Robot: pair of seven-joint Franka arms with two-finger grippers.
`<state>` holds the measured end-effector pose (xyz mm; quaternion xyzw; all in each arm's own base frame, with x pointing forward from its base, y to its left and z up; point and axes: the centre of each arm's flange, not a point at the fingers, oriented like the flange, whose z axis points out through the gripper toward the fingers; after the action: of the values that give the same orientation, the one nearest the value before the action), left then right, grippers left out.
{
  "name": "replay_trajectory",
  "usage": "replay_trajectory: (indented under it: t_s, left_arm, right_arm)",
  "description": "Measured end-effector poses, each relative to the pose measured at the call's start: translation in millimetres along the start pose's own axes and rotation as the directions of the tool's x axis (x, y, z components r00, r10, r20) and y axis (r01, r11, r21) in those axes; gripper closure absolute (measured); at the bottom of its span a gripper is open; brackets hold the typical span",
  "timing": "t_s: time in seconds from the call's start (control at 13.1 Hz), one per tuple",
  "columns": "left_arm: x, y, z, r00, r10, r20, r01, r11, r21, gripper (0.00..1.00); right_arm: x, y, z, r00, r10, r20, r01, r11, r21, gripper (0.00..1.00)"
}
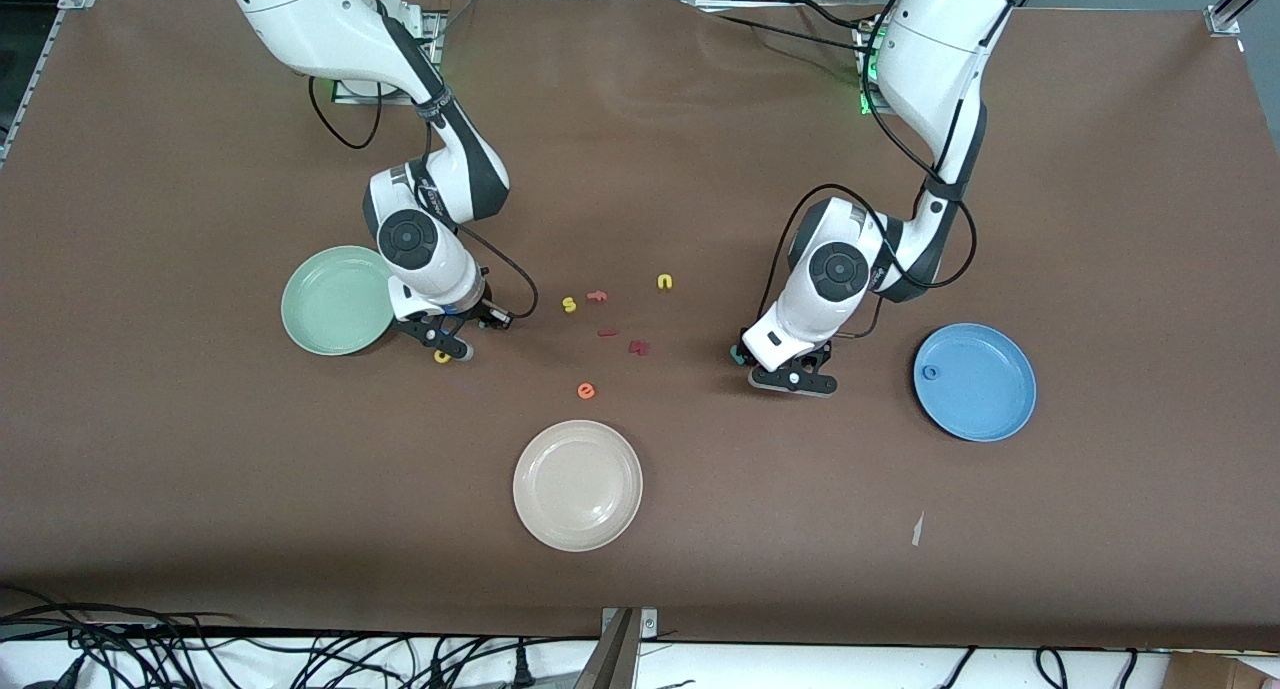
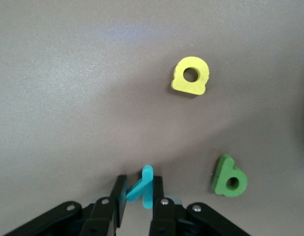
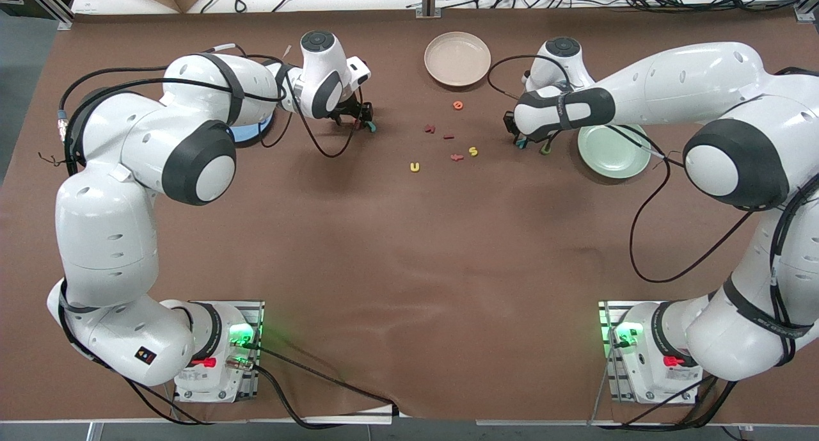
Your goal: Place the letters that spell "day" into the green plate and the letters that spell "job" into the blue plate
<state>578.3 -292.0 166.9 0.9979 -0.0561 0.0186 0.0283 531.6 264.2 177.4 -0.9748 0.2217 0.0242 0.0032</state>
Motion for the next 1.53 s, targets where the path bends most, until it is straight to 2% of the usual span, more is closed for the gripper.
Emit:
replay_trajectory:
  t_s: [0.08,0.23,0.31,0.38,0.46,0.61,0.69,0.99,1.22,1.38,1.53]
  left_arm:
    - [0,-1,0,1.0,-0.002,-0.001,0.002,1.0,0.002,0.25]
    - [3,-5,-2,1.0,-0.007,-0.007,0.007,1.0,0.007,0.43]
    - [3,-5,-2,1.0,-0.007,-0.007,0.007,1.0,0.008,0.43]
    - [4,-4,-3,1.0,-0.007,-0.01,0.007,1.0,0.007,0.5]
    - [6,-4,-4,1.0,-0.007,-0.014,0.007,1.0,0.007,0.62]
    - [6,-5,-4,1.0,-0.007,-0.015,0.007,1.0,0.009,0.64]
    - [7,-5,-6,1.0,-0.008,-0.017,0.008,1.0,0.009,0.69]
    - [19,-27,-15,0.998,-0.041,-0.038,0.042,0.999,0.016,0.71]
    - [41,-97,-49,0.999,-0.034,-0.024,0.034,0.999,0.009,0.71]
    - [44,-163,-82,0.999,-0.024,0.043,0.026,0.999,-0.029,0.71]
    - [30,-228,-107,0.995,0.018,0.098,-0.014,0.999,-0.05,0.71]
  right_arm:
    - [0,0,0,1.0,0.0,0.0,0.0,1.0,0.0,0.75]
    - [0,-1,-1,1.0,0.0,-0.001,0.0,1.0,0.001,0.75]
    - [1,-1,-2,1.0,0.0,-0.001,0.0,1.0,0.001,0.75]
    - [2,-2,-5,1.0,0.0,0.002,0.0,1.0,-0.002,0.75]
    - [4,-4,-9,1.0,0.0,0.01,0.0,1.0,-0.01,0.75]
    - [10,-6,-24,1.0,-0.009,0.025,0.01,0.999,-0.034,0.75]
    - [16,-3,-35,0.999,-0.035,0.032,0.036,0.998,-0.049,0.75]
    - [65,52,-87,0.977,-0.199,0.074,0.205,0.974,-0.098,0.75]
    - [93,103,-116,0.947,-0.305,0.105,0.315,0.944,-0.101,0.75]
    - [106,142,-112,0.925,-0.362,0.118,0.374,0.922,-0.099,0.75]
    - [105,165,-91,0.909,-0.404,0.107,0.414,0.905,-0.096,0.75]
